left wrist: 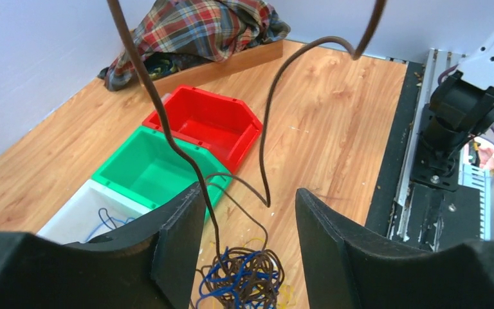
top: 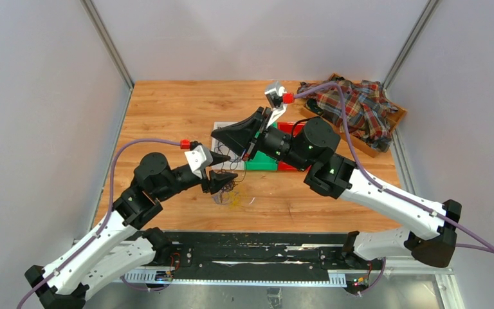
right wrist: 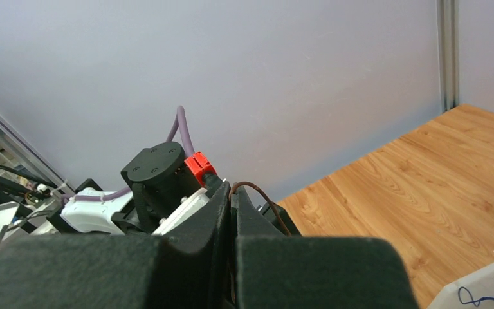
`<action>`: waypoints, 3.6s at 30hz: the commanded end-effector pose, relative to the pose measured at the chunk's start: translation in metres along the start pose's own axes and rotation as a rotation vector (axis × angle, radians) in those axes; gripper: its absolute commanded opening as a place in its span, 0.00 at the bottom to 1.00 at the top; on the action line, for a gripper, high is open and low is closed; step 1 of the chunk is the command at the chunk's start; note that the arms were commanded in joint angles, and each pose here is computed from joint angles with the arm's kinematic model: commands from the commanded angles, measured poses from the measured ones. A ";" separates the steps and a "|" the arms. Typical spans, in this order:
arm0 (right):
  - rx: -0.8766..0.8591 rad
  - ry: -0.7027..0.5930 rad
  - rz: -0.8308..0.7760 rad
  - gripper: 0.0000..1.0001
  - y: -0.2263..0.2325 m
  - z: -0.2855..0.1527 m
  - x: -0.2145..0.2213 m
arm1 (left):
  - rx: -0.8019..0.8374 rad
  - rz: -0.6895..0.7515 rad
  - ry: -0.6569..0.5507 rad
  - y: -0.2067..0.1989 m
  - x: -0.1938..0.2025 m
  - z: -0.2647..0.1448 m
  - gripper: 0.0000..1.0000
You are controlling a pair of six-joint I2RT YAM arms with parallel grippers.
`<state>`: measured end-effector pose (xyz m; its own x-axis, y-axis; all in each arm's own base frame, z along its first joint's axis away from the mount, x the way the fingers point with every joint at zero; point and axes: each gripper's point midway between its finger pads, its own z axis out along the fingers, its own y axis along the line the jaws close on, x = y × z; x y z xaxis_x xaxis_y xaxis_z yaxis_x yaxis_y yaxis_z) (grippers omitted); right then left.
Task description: Untangle the cables
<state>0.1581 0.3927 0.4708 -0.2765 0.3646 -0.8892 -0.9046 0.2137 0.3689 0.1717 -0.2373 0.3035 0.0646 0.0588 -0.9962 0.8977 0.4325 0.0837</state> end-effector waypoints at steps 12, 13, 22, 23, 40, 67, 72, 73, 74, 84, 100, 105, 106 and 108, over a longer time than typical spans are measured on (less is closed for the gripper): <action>0.016 -0.052 0.143 0.01 -0.007 0.023 -0.019 | -0.076 0.185 0.038 0.022 0.010 0.002 0.37; 0.012 -0.048 0.153 0.01 -0.008 0.025 -0.016 | -0.040 0.180 0.038 0.015 0.011 0.002 0.32; -0.138 0.068 0.223 0.14 0.005 0.023 0.000 | -0.058 0.134 0.121 0.017 0.015 -0.009 0.01; -0.143 0.077 0.209 0.16 0.006 0.019 0.002 | -0.057 0.130 0.129 0.017 0.016 -0.010 0.01; 0.174 0.267 -0.027 0.66 -0.044 -0.089 0.042 | -0.157 0.193 0.151 0.053 -0.015 -0.007 0.01; 0.173 0.039 -0.184 0.71 -0.062 -0.034 0.109 | 0.107 0.117 0.065 0.005 -0.070 -0.003 0.01; 0.207 0.026 -0.184 0.68 -0.071 -0.020 0.117 | 0.105 0.086 0.032 0.005 -0.085 -0.001 0.01; 0.208 0.019 -0.187 0.65 -0.072 -0.018 0.117 | 0.110 0.076 0.025 0.004 -0.091 -0.001 0.01; 0.206 0.016 -0.188 0.58 -0.073 -0.016 0.118 | 0.123 0.070 0.022 0.002 -0.096 -0.001 0.01; 0.330 0.062 -0.140 0.52 -0.104 -0.032 0.159 | 0.112 -0.017 -0.048 0.001 -0.134 0.000 0.00; 0.547 0.340 -0.301 0.64 -0.137 -0.139 0.241 | -0.161 0.051 -0.102 0.060 -0.181 -0.002 0.00; 0.539 0.301 -0.335 0.71 -0.129 -0.143 0.211 | -0.172 0.061 -0.004 0.070 -0.155 0.001 0.01; 0.528 0.290 -0.345 0.73 -0.125 -0.140 0.201 | -0.168 0.057 0.016 0.070 -0.148 0.002 0.01; 0.536 0.261 -0.347 0.77 -0.120 -0.135 0.181 | -0.169 0.040 0.045 0.071 -0.135 0.003 0.01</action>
<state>0.1679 0.3184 0.1933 -0.1824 -0.0299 -0.9828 -0.7073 0.6983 0.1101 0.2228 -0.2203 0.4627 0.1010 0.0651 -0.9928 0.8139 0.5684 0.1200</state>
